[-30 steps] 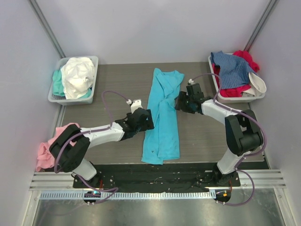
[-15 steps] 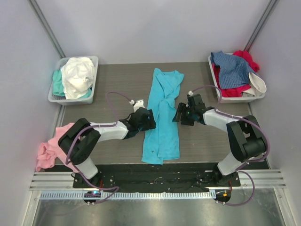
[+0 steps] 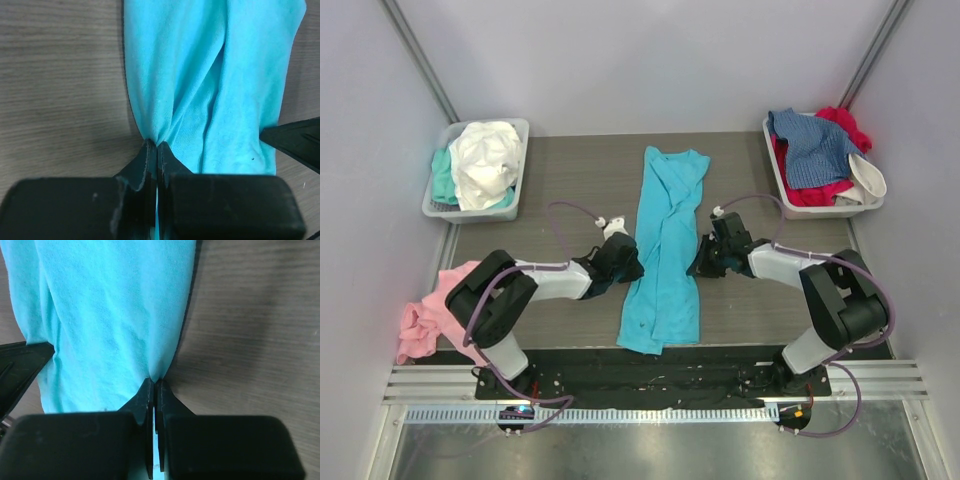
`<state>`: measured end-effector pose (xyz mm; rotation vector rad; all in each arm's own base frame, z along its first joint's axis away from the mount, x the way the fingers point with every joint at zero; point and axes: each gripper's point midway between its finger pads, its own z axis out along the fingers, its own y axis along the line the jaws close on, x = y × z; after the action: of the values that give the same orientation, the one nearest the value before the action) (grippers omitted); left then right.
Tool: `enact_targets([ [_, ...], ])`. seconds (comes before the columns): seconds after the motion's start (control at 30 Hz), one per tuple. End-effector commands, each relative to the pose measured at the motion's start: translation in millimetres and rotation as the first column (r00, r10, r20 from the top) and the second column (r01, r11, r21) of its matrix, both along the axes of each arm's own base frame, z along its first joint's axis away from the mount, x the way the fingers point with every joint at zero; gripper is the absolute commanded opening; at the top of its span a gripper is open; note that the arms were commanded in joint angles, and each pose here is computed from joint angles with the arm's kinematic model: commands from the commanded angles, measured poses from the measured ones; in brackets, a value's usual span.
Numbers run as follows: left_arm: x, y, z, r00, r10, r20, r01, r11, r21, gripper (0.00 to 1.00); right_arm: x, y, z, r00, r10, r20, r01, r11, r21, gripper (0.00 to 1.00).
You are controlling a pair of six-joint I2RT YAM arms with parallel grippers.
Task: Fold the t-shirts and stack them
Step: Fold the tshirt
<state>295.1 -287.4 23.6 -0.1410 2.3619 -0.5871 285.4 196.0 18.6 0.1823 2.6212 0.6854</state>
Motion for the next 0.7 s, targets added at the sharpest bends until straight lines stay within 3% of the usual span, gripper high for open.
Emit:
enact_targets([
  [0.0,-31.7,18.3,-17.5,0.996,-0.016,-0.093,0.019,0.999,0.03,0.0,-10.3,0.9,14.1,1.0,-0.007,0.024,0.006,1.0,0.011,0.01],
  [0.27,-62.2,28.6,5.9,0.996,0.008,-0.088,-0.008,1.0,-0.003,0.0,-31.4,-7.2,22.7,1.0,0.001,0.003,-0.001,1.0,-0.012,0.01],
  [0.57,-90.1,25.1,0.3,0.993,-0.009,-0.118,0.008,1.0,-0.007,0.0,-57.1,-18.1,38.8,1.0,-0.001,-0.015,0.0,0.999,-0.043,0.01],
  [0.67,-96.8,19.1,-5.8,0.991,-0.026,-0.135,0.027,1.0,0.004,0.0,-65.6,-19.1,40.8,0.999,0.011,-0.031,-0.013,0.999,-0.052,0.09],
])
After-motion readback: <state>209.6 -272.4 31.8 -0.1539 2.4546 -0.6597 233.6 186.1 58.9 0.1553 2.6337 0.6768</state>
